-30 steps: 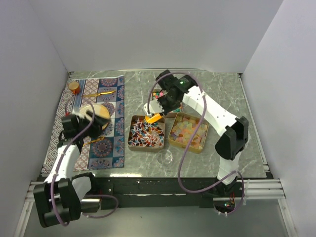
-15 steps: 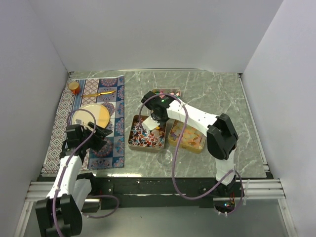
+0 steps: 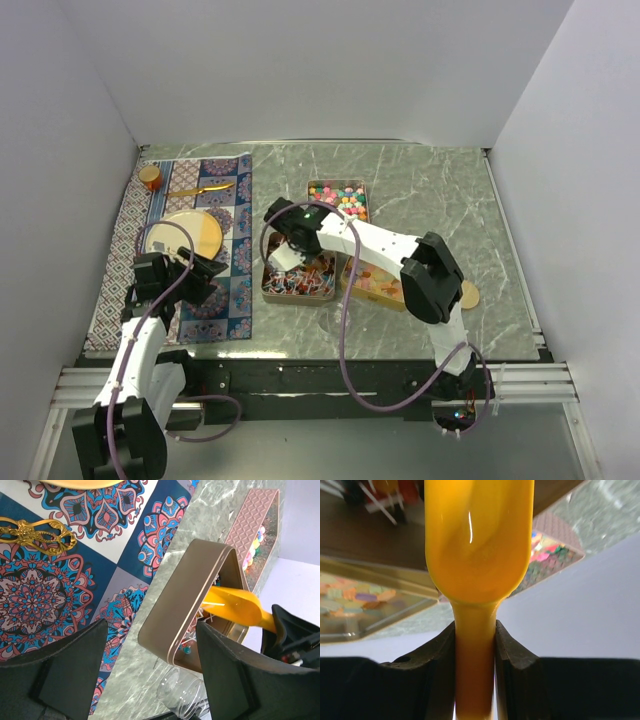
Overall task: Pack the candies
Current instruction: Scoop the fake candies from the storage box.
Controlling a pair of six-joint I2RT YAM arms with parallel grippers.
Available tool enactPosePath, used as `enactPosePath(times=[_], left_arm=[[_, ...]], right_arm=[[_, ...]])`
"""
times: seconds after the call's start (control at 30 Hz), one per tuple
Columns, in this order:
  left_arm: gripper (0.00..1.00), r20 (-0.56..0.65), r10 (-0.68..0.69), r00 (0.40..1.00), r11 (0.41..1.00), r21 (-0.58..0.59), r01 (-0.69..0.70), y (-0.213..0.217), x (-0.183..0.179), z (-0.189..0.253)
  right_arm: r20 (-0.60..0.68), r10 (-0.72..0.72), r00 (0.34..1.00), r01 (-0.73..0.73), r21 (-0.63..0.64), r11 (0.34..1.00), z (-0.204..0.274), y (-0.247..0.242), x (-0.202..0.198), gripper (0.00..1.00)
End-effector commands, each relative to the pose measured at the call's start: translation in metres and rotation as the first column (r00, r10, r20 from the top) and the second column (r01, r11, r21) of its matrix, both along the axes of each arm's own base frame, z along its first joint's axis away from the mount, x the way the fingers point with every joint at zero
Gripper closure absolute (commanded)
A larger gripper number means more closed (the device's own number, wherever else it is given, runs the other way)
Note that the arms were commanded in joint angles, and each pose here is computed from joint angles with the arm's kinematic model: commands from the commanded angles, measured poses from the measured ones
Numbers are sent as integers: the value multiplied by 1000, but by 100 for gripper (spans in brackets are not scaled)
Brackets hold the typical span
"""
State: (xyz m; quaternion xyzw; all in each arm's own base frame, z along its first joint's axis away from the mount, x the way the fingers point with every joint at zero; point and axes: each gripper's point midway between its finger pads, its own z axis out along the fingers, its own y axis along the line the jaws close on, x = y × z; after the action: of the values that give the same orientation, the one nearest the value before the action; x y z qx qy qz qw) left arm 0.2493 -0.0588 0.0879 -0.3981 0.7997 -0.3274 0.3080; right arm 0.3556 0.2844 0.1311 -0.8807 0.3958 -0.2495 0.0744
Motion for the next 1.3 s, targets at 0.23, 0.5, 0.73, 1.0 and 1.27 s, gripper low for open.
enactPosePath(times=[0.23,0.5,0.73,1.0,1.27], left_arm=[[23,28,-10,1000,1000,16,10,0,5,1],[23,34,-11,999,1000,29,10,2,7,4],[23,21,-22,1000,999,40,21,3,8,2],[25,54,-43,998,999,15,42,2,15,6],[99,20,-177,984,981,-75,178,-38,29,-5]], right_arm=[[-114,58,992,-50,74,996,-12,19,-46,100],[-187,96,978,-77,103,992,-28,31,-72,100],[-248,71,966,-27,175,984,-44,49,-77,100],[-249,116,962,-55,242,969,-60,54,-64,100],[-222,95,970,-52,194,980,-52,40,-44,100]])
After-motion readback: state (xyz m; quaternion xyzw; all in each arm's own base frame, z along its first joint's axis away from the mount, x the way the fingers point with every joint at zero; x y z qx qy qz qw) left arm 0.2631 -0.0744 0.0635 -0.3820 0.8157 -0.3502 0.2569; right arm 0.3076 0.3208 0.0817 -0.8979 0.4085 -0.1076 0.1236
